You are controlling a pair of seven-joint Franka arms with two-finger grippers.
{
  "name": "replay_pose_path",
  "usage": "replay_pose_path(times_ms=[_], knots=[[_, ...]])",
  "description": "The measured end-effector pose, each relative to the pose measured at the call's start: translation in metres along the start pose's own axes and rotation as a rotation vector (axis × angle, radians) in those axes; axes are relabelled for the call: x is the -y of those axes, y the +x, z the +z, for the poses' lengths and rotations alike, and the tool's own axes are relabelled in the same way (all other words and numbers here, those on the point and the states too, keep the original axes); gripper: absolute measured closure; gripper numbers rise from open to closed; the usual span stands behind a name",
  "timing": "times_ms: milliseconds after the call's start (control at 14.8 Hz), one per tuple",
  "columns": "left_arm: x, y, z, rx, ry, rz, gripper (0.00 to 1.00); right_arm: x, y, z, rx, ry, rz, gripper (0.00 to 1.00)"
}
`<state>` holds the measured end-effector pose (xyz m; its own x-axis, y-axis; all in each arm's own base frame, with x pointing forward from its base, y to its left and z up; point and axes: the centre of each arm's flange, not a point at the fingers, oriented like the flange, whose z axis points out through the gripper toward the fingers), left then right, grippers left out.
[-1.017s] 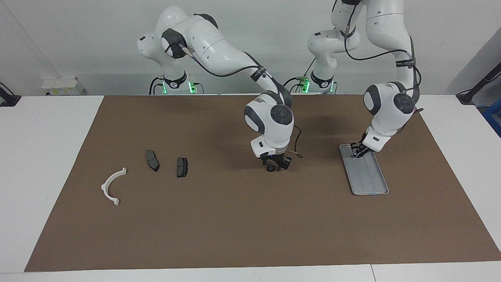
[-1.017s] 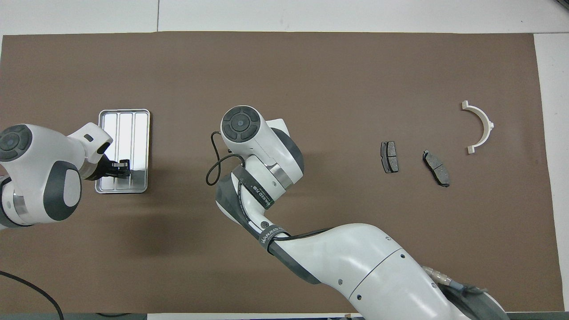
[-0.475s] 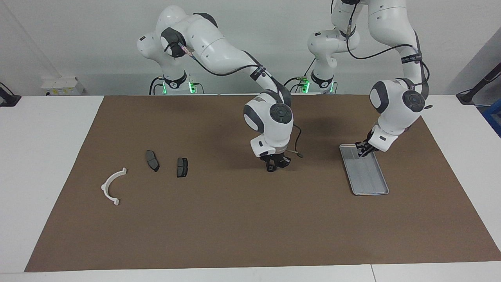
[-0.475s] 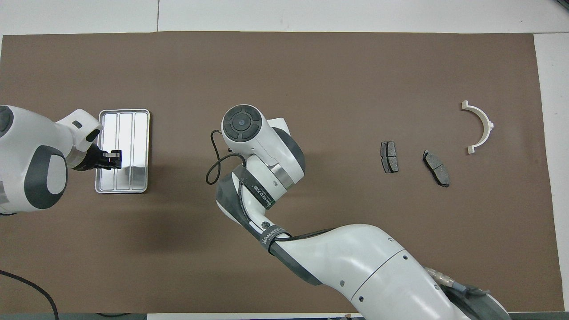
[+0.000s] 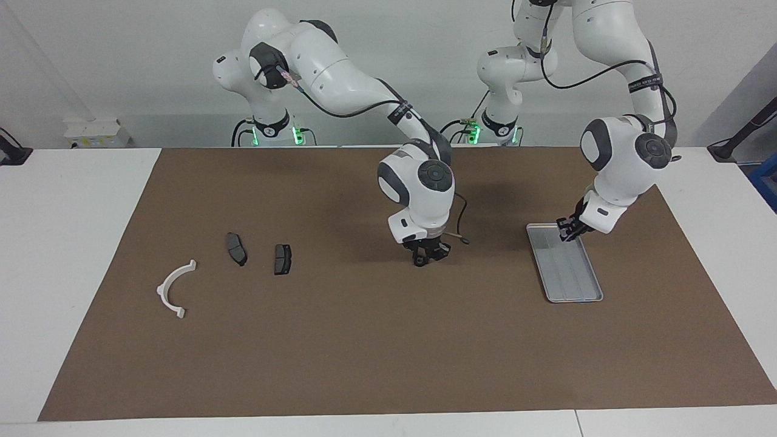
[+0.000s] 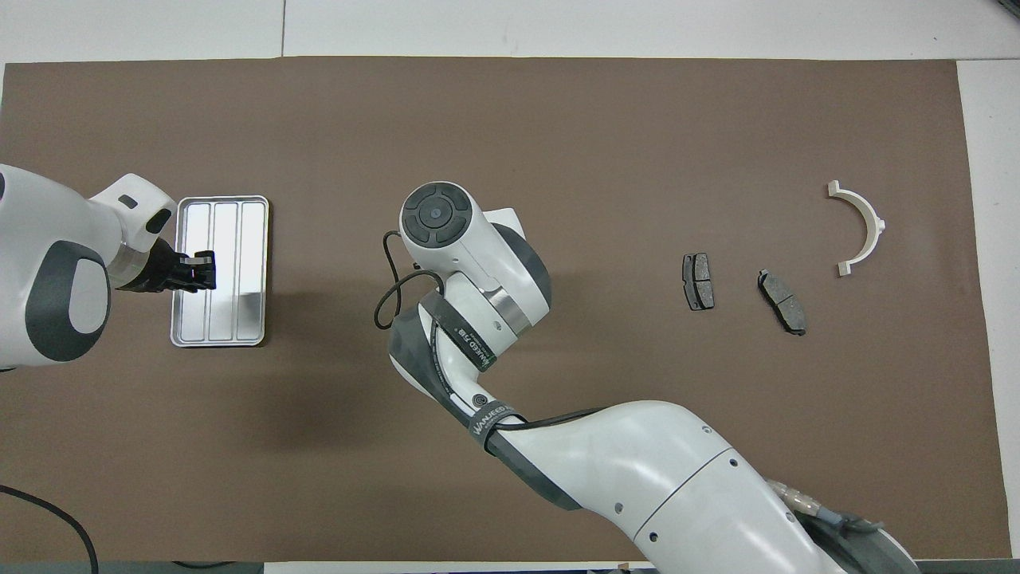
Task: Place bearing gear from tray to pile
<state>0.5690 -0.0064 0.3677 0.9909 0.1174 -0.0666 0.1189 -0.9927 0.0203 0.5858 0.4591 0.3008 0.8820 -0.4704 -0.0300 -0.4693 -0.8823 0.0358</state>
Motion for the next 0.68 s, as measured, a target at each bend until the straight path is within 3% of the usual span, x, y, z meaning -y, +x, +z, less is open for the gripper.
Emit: replay_pose_path(times_ms=[271,475,678], knots=[[-0.035,-0.001,-0.008,-0.017,-0.004,-0.034,0.77,-0.039,0.049,-0.092,-0.006,0.008,-0.074,0.66],[-0.084,-0.006,-0.017,-0.037,-0.009,-0.098,0.77,-0.109,0.103,-0.166,0.012,-0.01,-0.264,0.66],[-0.17,-0.022,-0.027,-0.06,-0.027,-0.148,0.77,-0.193,0.18,-0.2,0.018,-0.003,-0.463,0.66]])
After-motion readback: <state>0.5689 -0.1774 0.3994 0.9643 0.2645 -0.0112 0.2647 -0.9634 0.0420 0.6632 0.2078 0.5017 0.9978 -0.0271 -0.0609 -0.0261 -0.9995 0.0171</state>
